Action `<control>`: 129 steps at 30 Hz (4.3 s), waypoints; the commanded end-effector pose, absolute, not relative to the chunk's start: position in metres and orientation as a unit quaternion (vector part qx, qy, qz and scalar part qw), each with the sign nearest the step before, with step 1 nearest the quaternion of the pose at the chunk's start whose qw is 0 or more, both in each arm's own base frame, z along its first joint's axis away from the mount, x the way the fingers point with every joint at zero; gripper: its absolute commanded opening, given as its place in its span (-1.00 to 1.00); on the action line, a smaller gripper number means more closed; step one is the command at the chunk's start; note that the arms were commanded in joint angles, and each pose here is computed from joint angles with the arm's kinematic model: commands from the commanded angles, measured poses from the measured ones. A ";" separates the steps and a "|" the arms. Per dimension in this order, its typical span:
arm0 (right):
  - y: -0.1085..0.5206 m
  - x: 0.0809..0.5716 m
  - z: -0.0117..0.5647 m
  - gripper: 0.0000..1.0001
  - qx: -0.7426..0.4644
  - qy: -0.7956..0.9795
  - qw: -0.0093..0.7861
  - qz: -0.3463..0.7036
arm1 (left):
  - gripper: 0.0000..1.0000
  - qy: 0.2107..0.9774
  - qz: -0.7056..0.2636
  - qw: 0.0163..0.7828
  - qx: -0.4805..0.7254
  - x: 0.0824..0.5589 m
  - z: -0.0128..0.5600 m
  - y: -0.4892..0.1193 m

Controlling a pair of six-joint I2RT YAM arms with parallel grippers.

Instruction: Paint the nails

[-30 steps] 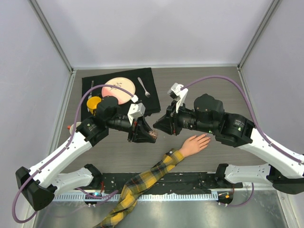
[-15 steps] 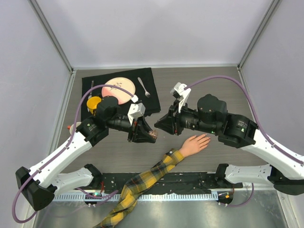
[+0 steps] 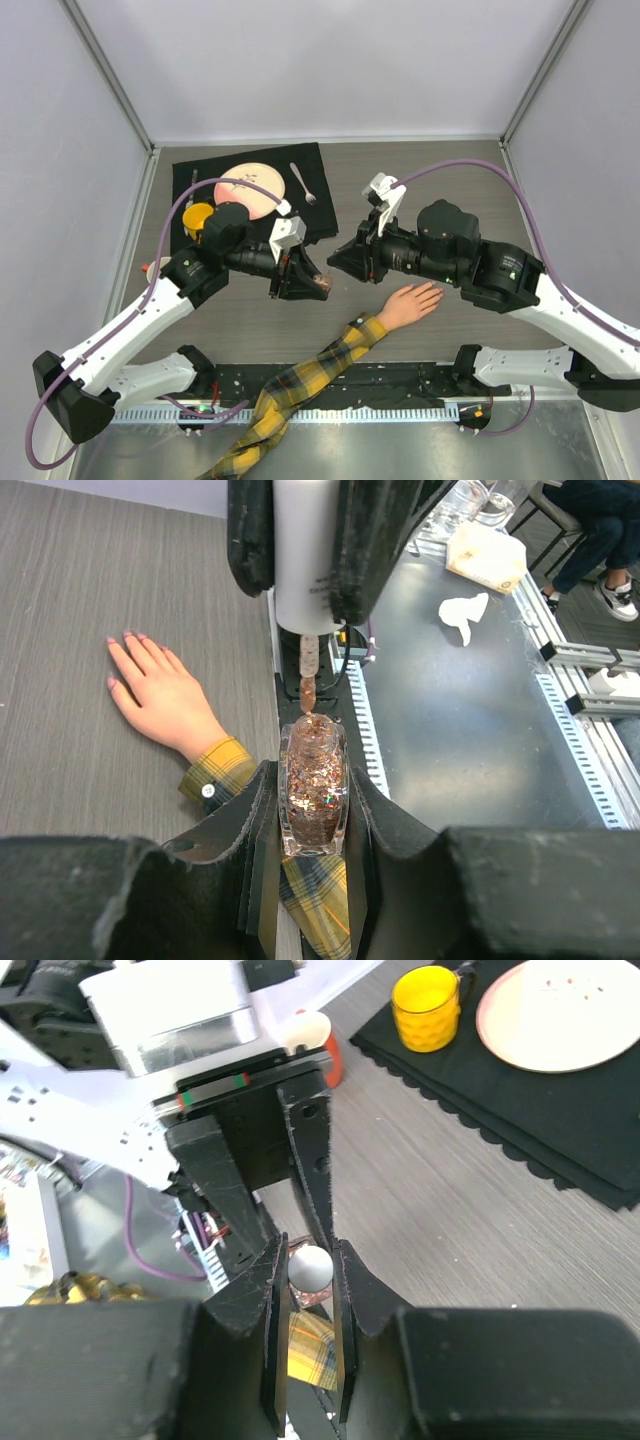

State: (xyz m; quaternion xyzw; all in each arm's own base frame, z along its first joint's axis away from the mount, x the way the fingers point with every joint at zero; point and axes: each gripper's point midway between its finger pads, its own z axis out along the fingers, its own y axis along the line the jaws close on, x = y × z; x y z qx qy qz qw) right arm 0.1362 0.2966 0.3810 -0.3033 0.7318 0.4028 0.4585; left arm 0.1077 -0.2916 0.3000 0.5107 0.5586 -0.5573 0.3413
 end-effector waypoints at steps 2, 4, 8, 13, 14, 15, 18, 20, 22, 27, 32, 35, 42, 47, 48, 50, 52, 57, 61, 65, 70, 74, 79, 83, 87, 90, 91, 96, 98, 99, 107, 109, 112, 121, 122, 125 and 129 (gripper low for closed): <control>0.271 0.165 0.399 -0.98 -0.206 0.740 0.526 0.365 | -1.00 0.553 -0.534 0.390 0.506 0.121 0.319 -0.294; 0.244 0.186 0.390 -0.98 -0.135 0.765 0.550 0.306 | -1.00 0.574 -0.507 0.416 0.490 0.135 0.317 -0.293; 0.183 0.207 0.372 -0.98 0.004 0.778 0.587 0.224 | -1.00 0.610 -0.454 0.460 0.459 0.163 0.315 -0.289; 0.128 0.212 0.315 -0.99 0.126 0.796 0.573 0.146 | -1.00 0.631 -0.426 0.498 0.415 0.189 0.327 -0.289; 0.119 0.213 0.305 -0.99 0.142 0.799 0.570 0.127 | -0.99 0.633 -0.425 0.502 0.408 0.193 0.328 -0.290; 0.104 0.215 0.285 -0.99 0.158 0.809 0.559 0.089 | -1.00 0.633 -0.426 0.507 0.401 0.196 0.330 -0.291; 0.080 0.218 0.244 -0.99 0.199 0.825 0.529 0.028 | -0.99 0.633 -0.436 0.509 0.387 0.201 0.336 -0.297; 0.059 0.223 0.224 -0.99 0.239 0.825 0.512 -0.011 | -1.00 0.632 -0.446 0.509 0.379 0.203 0.343 -0.301; 0.038 0.224 0.199 -0.99 0.275 0.827 0.488 -0.046 | -1.00 0.628 -0.455 0.507 0.376 0.206 0.347 -0.308; 0.018 0.233 0.153 -0.99 0.303 0.841 0.443 -0.075 | -1.00 0.632 -0.454 0.519 0.353 0.221 0.347 -0.321; 0.007 0.239 0.131 -0.99 0.325 0.841 0.428 -0.063 | -1.00 0.633 -0.451 0.526 0.344 0.231 0.339 -0.331; 0.003 0.240 0.118 -0.99 0.316 0.849 0.419 -0.065 | -0.99 0.628 -0.447 0.528 0.357 0.231 0.332 -0.334; 0.006 0.250 0.092 -0.99 0.299 0.858 0.415 -0.044 | -1.00 0.621 -0.426 0.539 0.376 0.232 0.326 -0.331; 0.005 0.256 0.088 -0.99 0.297 0.857 0.418 -0.050 | -0.99 0.616 -0.425 0.545 0.378 0.232 0.327 -0.330; 0.004 0.256 0.087 -0.99 0.298 0.857 0.416 -0.054 | -1.00 0.616 -0.425 0.544 0.378 0.231 0.327 -0.330; 0.003 0.255 0.081 -0.99 0.300 0.860 0.408 -0.057 | -1.00 0.617 -0.423 0.545 0.379 0.233 0.326 -0.330; 0.004 0.254 0.077 -0.99 0.299 0.863 0.402 -0.059 | -1.00 0.617 -0.423 0.544 0.380 0.232 0.325 -0.330; 0.004 0.255 0.075 -0.98 0.299 0.864 0.400 -0.060 | -1.00 0.618 -0.423 0.543 0.381 0.232 0.325 -0.330; 0.003 0.253 0.071 -0.99 0.300 0.866 0.394 -0.065 | -1.00 0.615 -0.426 0.544 0.381 0.232 0.327 -0.331; 0.003 0.254 0.067 -0.99 0.299 0.869 0.387 -0.070 | -1.00 0.615 -0.429 0.541 0.381 0.230 0.327 -0.331; 0.003 0.252 0.065 -0.99 0.301 0.871 0.382 -0.071 | -1.00 0.615 -0.427 0.543 0.381 0.231 0.326 -0.330; 0.003 0.252 0.065 -0.99 0.303 0.871 0.381 -0.071 | -1.00 0.616 -0.427 0.540 0.381 0.231 0.324 -0.331; 0.003 0.251 0.062 -0.99 0.303 0.874 0.374 -0.074 | -1.00 0.616 -0.428 0.539 0.384 0.230 0.324 -0.332; 0.004 0.251 0.060 -0.99 0.300 0.877 0.369 -0.075 | -1.00 0.616 -0.428 0.539 0.384 0.230 0.324 -0.332; 0.005 0.251 0.058 -0.99 0.298 0.878 0.366 -0.076 | -1.00 0.616 -0.428 0.539 0.383 0.230 0.324 -0.331; 0.004 0.252 0.058 -0.99 0.297 0.877 0.369 -0.075 | -1.00 0.616 -0.427 0.539 0.385 0.230 0.323 -0.332; 0.005 0.252 0.058 -0.99 0.296 0.878 0.369 -0.076 | -1.00 0.616 -0.427 0.539 0.385 0.231 0.323 -0.331; 0.005 0.254 0.059 -0.98 0.293 0.877 0.372 -0.075 | -0.99 0.616 -0.427 0.539 0.385 0.230 0.323 -0.332; 0.006 0.254 0.060 -0.99 0.293 0.877 0.373 -0.072 | -0.99 0.616 -0.427 0.538 0.385 0.231 0.323 -0.332; 0.005 0.254 0.059 -0.99 0.292 0.878 0.372 -0.073 | -1.00 0.616 -0.427 0.538 0.385 0.230 0.323 -0.332; 0.004 0.255 0.058 -0.99 0.291 0.879 0.371 -0.078 | -0.99 0.618 -0.428 0.535 0.386 0.230 0.321 -0.332; 0.004 0.255 0.058 -0.99 0.291 0.878 0.371 -0.080 | -1.00 0.619 -0.426 0.536 0.386 0.231 0.320 -0.332; 0.003 0.255 0.057 -0.99 0.292 0.878 0.371 -0.082 | -1.00 0.617 -0.428 0.535 0.387 0.230 0.322 -0.332; 0.001 0.257 0.053 -0.99 0.297 0.878 0.368 -0.080 | -1.00 0.618 -0.425 0.536 0.387 0.231 0.321 -0.331; 0.002 0.258 0.054 -0.99 0.297 0.877 0.369 -0.079 | -1.00 0.618 -0.426 0.536 0.387 0.231 0.321 -0.332; 0.001 0.257 0.052 -0.99 0.296 0.879 0.366 -0.079 | -0.99 0.619 -0.426 0.534 0.387 0.231 0.319 -0.332; 0.000 0.258 0.051 -0.99 0.300 0.878 0.364 -0.080 | -1.00 0.619 -0.426 0.534 0.388 0.230 0.319 -0.333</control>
